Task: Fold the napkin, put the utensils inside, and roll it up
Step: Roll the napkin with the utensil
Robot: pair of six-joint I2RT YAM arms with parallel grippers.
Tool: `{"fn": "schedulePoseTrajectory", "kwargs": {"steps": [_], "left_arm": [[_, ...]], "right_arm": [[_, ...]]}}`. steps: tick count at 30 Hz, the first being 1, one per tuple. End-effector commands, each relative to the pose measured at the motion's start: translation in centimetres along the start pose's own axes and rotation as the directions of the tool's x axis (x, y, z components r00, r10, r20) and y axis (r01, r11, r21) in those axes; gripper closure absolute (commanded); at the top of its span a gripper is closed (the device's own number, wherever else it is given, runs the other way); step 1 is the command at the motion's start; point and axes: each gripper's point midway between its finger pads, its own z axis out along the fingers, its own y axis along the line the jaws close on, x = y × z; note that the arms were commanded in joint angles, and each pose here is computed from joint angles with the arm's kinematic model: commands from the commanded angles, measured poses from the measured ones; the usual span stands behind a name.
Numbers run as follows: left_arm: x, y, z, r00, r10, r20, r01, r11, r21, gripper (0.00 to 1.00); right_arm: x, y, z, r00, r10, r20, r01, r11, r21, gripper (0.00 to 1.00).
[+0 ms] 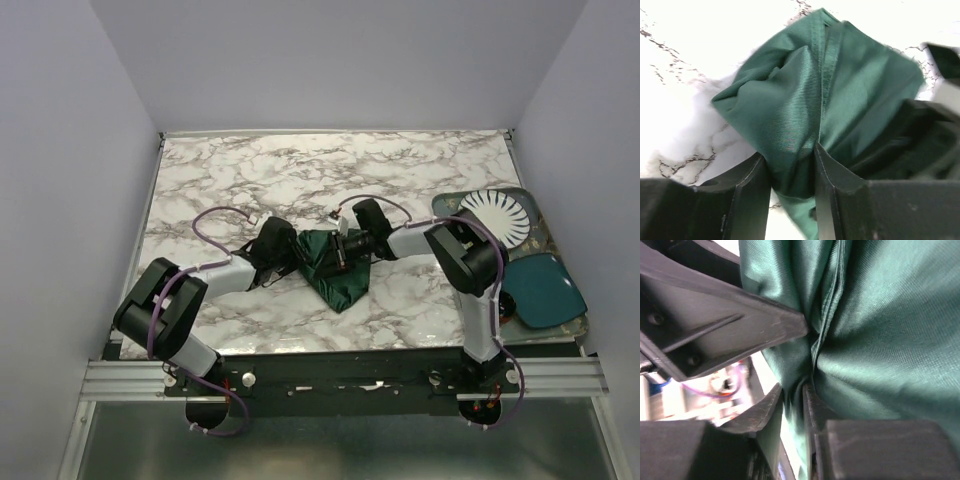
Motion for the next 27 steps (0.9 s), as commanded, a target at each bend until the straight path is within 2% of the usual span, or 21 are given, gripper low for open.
{"fn": "schedulePoseTrajectory", "kwargs": {"steps": [1,2,7,8,10,11,14,17,27], "left_arm": [[2.0,4.3,0.4,0.998,0.060,-0.036,-0.065,0.988,-0.142,0.81],[2.2,4.4,0.4,0.998,0.057,-0.035,-0.062,0.988,-0.143,0.82],[2.1,4.2,0.2,0.999,0.046,-0.024,-0.049,0.990,-0.133,0.82],[2.2,4.3,0.2,0.999,0.040,-0.024,-0.043,0.990,-0.134,0.82],[2.1,4.0,0.1,0.999,0.030,-0.020,-0.032,0.992,-0.125,0.81],[2.1,3.9,0.1,0.999,0.027,-0.019,-0.029,0.992,-0.120,0.81],[2.2,3.7,0.2,1.000,0.010,-0.025,-0.013,0.993,-0.114,0.81],[2.2,3.9,0.2,1.000,0.002,-0.017,-0.004,0.993,-0.115,0.81],[2.6,4.8,0.2,0.999,-0.043,0.010,0.044,0.993,-0.113,0.81]], "right_arm": [[-0.1,-1.5,-2.4,0.992,-0.124,-0.034,0.128,0.950,0.284,0.65],[-0.8,-1.0,-3.0,0.982,-0.184,-0.026,0.183,0.927,0.328,0.61],[-0.1,1.4,-3.3,0.943,-0.324,-0.074,0.320,0.827,0.463,0.48],[-0.5,1.1,-3.8,0.929,-0.364,-0.069,0.342,0.773,0.534,0.43],[0.0,2.8,-3.4,0.892,-0.446,-0.072,0.400,0.708,0.582,0.38],[-0.4,2.1,-4.0,0.880,-0.471,-0.059,0.386,0.639,0.666,0.36],[0.1,2.6,-3.5,0.851,-0.523,-0.037,0.374,0.555,0.743,0.34],[0.9,2.8,-2.3,0.837,-0.546,-0.029,0.359,0.509,0.783,0.33],[2.7,2.1,1.9,0.809,-0.577,-0.109,0.392,0.392,0.832,0.31]]}}
